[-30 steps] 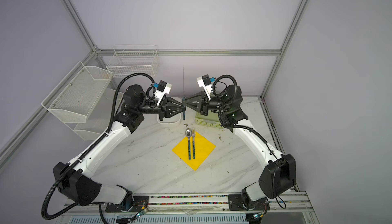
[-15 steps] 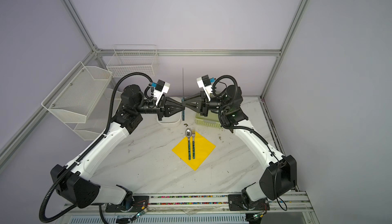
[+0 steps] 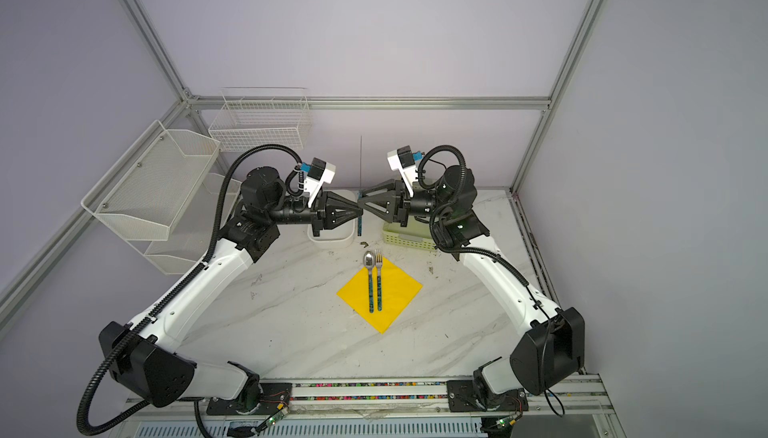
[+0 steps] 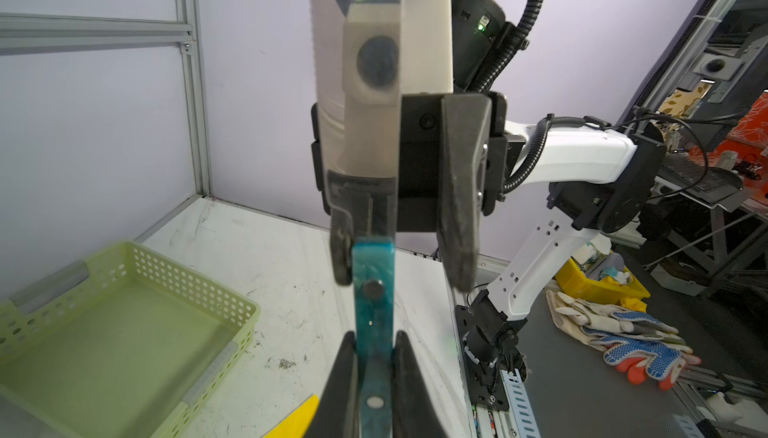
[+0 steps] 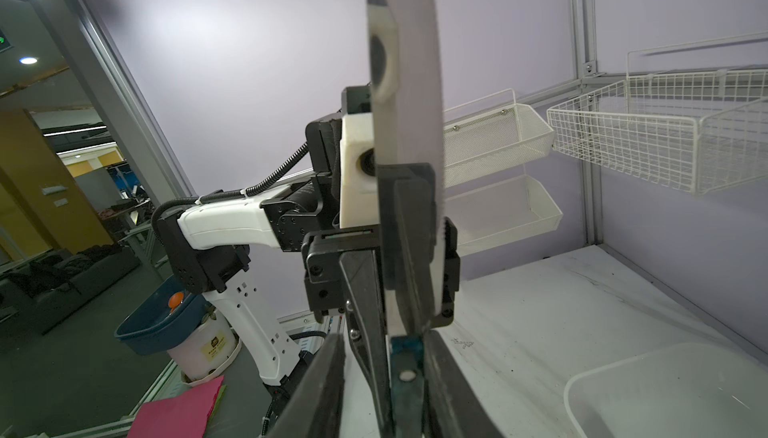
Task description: Place the utensils on the paper napkin and roll it up
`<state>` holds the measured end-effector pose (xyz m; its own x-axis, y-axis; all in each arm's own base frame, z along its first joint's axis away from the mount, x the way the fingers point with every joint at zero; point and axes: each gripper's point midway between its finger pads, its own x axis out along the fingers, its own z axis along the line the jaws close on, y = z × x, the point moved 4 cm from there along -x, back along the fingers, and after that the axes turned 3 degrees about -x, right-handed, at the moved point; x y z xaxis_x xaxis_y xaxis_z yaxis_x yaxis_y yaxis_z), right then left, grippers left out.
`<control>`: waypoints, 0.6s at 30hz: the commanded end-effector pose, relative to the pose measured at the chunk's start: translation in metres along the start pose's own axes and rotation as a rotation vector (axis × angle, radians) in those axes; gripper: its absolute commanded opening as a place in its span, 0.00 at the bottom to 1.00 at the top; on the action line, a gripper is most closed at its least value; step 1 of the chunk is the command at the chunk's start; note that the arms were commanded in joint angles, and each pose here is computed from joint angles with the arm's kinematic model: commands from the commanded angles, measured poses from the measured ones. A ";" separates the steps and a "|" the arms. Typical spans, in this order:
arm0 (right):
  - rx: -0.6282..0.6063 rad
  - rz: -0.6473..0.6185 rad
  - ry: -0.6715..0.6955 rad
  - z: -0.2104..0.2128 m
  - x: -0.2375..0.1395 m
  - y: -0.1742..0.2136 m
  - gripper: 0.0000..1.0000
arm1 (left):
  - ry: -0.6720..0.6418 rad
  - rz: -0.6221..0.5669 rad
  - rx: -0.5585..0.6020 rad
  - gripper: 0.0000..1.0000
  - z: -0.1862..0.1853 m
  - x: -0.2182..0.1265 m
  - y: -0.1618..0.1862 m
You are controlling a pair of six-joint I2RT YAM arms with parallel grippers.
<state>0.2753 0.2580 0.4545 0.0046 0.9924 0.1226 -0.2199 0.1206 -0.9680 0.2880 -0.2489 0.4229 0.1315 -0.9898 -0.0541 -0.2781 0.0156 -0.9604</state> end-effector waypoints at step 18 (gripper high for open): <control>0.133 -0.041 0.578 -0.086 -0.099 0.014 0.30 | -0.609 0.186 -0.331 0.00 0.048 0.027 0.079</control>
<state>0.3367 0.1779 0.4296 0.4326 0.9004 0.0461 -0.2873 0.1861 -0.9396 0.3047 -0.2701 0.3590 0.4642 -0.8096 -0.3593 -0.5316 0.0698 -0.8441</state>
